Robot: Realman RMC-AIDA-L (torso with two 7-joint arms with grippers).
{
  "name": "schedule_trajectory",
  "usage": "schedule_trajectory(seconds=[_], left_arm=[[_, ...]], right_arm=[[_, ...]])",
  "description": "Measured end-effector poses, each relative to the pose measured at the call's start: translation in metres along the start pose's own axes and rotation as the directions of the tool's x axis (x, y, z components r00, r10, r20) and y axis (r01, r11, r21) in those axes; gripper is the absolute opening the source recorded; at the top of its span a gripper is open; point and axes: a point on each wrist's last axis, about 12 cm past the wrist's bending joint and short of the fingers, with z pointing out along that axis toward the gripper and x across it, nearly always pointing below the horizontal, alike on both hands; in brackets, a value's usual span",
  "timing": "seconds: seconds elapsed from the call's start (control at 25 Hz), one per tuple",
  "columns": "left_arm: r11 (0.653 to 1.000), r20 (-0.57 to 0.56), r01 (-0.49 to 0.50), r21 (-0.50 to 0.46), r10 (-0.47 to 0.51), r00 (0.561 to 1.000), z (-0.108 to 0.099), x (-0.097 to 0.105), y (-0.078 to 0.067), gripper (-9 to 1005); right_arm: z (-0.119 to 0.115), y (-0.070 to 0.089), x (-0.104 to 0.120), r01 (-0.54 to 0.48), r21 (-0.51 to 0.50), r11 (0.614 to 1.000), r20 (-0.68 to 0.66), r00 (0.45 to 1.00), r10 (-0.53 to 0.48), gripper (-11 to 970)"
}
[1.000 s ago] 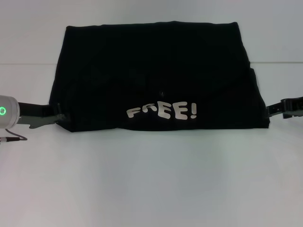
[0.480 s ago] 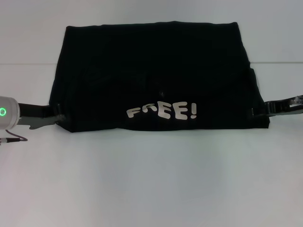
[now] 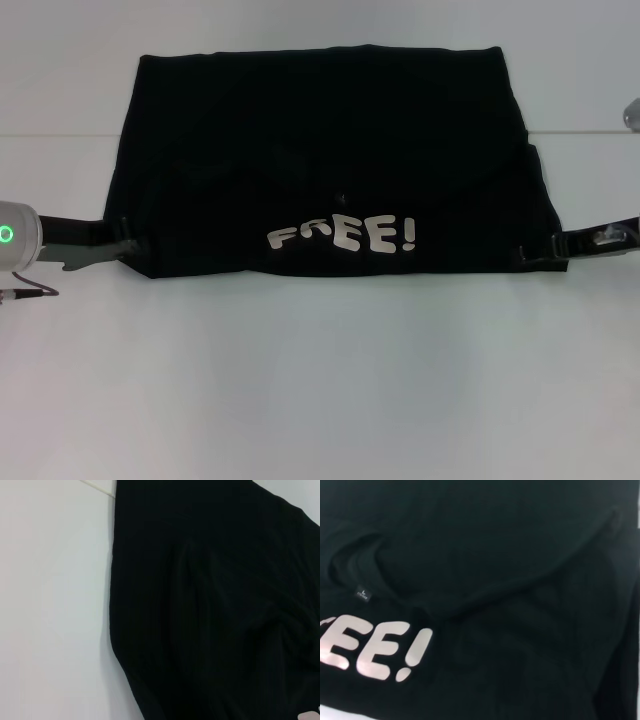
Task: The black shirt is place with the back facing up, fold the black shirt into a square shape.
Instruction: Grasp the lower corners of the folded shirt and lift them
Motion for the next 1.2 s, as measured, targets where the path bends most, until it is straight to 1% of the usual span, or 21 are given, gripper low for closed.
schedule_trajectory(seconds=[0.2, 0.48, 0.68, 1.0, 1.2], left_arm=[[1.0, 0.001, 0.0, 0.001, 0.0, 1.0, 0.0004, 0.0002, -0.0004, 20], [1.0, 0.001, 0.0, 0.001, 0.0, 1.0, 0.0005, 0.0002, -0.0005, 24], [1.0, 0.0, 0.0, 0.001, 0.0, 1.0, 0.0005, 0.0004, -0.0006, 27], [1.0, -0.007, 0.0, 0.007, 0.0, 1.0, 0.0003, 0.0011, -0.0011, 31], [0.999, -0.04, -0.023, 0.025, 0.024, 0.999, -0.0047, -0.0025, -0.004, 34]], right_arm=[[0.0023, 0.0032, 0.0001, 0.007, -0.006, 1.0, -0.002, 1.0, -0.007, 575], [0.0, -0.0004, 0.0, -0.033, -0.014, 0.999, 0.019, 0.999, 0.033, 568], [-0.0001, -0.0007, 0.0003, -0.035, -0.013, 0.999, 0.018, 0.999, 0.035, 363], [-0.0004, -0.0012, 0.0003, -0.034, -0.012, 0.999, 0.016, 0.999, 0.035, 121], [-0.0073, -0.0059, -0.0008, -0.027, -0.013, 1.0, 0.008, 1.0, 0.027, 50]])
